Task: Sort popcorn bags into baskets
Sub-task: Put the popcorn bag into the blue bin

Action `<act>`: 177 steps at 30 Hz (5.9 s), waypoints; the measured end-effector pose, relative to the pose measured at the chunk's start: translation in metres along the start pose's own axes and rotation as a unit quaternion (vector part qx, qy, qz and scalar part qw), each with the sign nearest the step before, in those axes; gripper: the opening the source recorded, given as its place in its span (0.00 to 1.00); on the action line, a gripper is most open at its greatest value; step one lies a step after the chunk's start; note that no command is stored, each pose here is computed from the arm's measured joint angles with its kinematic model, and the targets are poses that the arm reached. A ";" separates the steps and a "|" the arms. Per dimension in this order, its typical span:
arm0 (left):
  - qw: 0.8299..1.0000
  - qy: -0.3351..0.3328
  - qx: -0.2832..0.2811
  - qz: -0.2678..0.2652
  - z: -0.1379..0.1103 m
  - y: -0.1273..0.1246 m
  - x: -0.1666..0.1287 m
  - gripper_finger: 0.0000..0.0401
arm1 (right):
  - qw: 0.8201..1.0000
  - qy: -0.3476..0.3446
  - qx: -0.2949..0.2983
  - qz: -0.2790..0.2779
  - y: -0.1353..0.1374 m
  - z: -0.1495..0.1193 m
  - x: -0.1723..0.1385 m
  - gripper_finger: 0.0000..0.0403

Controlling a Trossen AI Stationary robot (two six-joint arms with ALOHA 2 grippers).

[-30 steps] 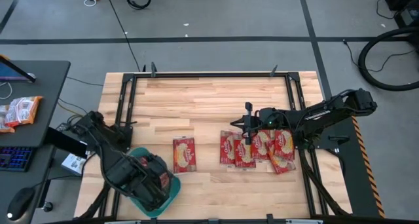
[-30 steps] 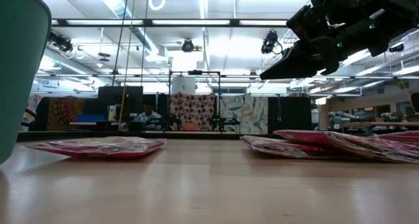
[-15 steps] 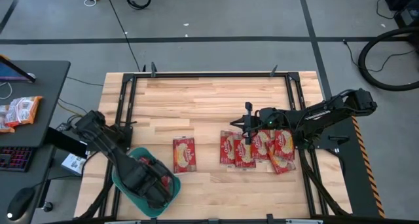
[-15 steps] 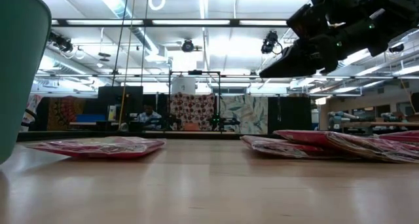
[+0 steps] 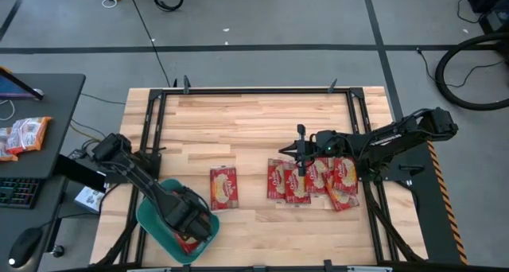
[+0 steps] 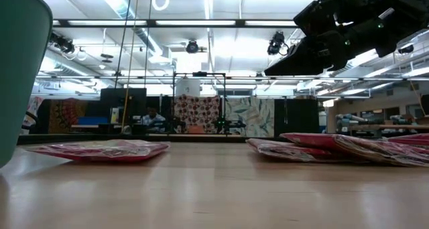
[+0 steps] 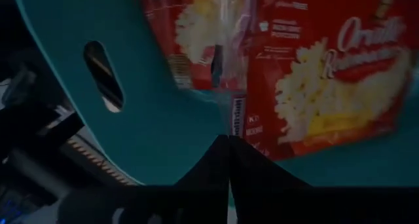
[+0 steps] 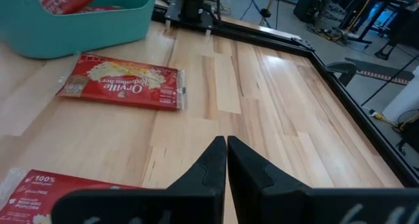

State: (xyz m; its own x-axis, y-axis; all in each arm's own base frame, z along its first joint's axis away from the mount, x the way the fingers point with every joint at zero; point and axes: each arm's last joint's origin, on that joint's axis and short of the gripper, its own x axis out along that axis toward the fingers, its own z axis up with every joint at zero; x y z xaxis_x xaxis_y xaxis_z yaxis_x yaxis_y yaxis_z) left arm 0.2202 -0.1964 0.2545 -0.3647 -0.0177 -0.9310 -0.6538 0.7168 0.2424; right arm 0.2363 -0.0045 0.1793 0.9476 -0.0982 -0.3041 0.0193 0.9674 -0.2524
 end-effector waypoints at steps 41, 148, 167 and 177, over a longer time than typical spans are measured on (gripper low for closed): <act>0.964 -0.254 0.043 -0.057 0.142 0.019 -0.043 0.32 | 0.999 -0.017 0.008 0.026 0.001 0.002 0.000 0.05; 0.923 -0.288 0.228 -0.114 0.225 0.026 -0.043 0.00 | 0.952 0.061 0.180 0.238 0.011 -0.022 0.081 0.39; 0.916 -0.308 0.227 -0.121 0.226 0.022 -0.045 0.00 | 0.963 0.038 0.192 0.183 0.002 -0.018 0.083 0.09; 0.916 -0.277 0.212 -0.196 0.231 0.023 -0.047 0.27 | 0.968 0.032 0.160 0.193 0.008 -0.016 0.083 0.02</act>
State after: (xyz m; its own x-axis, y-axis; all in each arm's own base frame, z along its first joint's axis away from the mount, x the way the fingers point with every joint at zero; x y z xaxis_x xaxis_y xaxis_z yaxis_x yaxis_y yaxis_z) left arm 0.3752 -0.0181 0.2415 0.3134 -0.0590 -0.9478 -0.3034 0.9395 -0.1588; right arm 0.3099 -0.0085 0.1369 0.8821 0.2803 -0.3785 -0.2245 0.9567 0.1854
